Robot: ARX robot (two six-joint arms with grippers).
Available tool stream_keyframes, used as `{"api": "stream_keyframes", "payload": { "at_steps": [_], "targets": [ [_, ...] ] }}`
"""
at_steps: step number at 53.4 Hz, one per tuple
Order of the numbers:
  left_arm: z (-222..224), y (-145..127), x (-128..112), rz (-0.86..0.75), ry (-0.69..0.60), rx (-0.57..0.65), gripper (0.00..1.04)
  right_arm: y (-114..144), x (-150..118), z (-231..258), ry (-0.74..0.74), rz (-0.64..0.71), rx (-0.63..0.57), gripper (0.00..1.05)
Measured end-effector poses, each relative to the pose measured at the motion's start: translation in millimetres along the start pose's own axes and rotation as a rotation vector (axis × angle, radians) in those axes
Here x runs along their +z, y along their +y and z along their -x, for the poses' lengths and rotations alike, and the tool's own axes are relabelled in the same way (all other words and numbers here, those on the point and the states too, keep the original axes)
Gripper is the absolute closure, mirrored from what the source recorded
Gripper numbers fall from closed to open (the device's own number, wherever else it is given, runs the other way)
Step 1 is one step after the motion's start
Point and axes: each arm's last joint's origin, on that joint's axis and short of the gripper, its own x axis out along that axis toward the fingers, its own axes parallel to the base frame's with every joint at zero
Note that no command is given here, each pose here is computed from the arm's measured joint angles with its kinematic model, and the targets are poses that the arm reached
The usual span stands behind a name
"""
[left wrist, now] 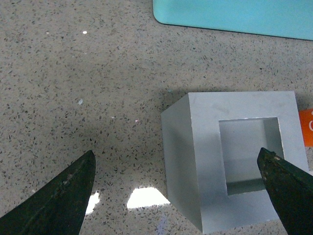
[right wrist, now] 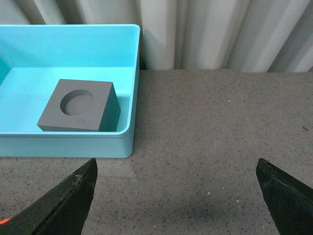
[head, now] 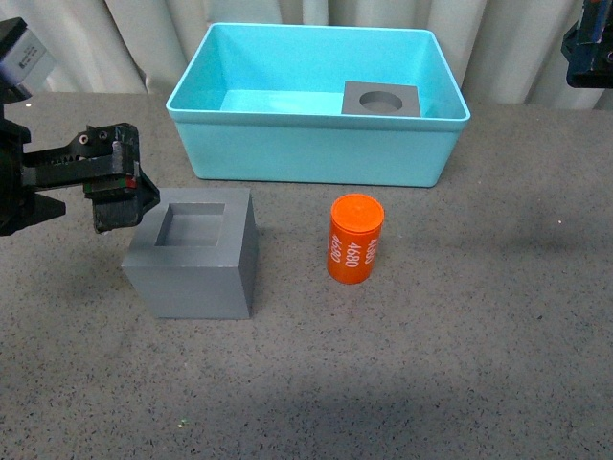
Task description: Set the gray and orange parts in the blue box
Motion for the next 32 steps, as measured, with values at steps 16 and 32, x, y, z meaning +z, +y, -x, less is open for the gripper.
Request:
{"api": "stream_keyframes", "payload": {
  "at_steps": [16, 32],
  "targets": [
    [-18, -3, -5, -0.053, 0.079, -0.030, 0.07, 0, 0, 0, 0.000, 0.000, 0.000, 0.10],
    [-36, -2, 0, -0.055, 0.106, -0.009, 0.39, 0, 0, 0, 0.000, 0.000, 0.000, 0.10]
  ]
}}
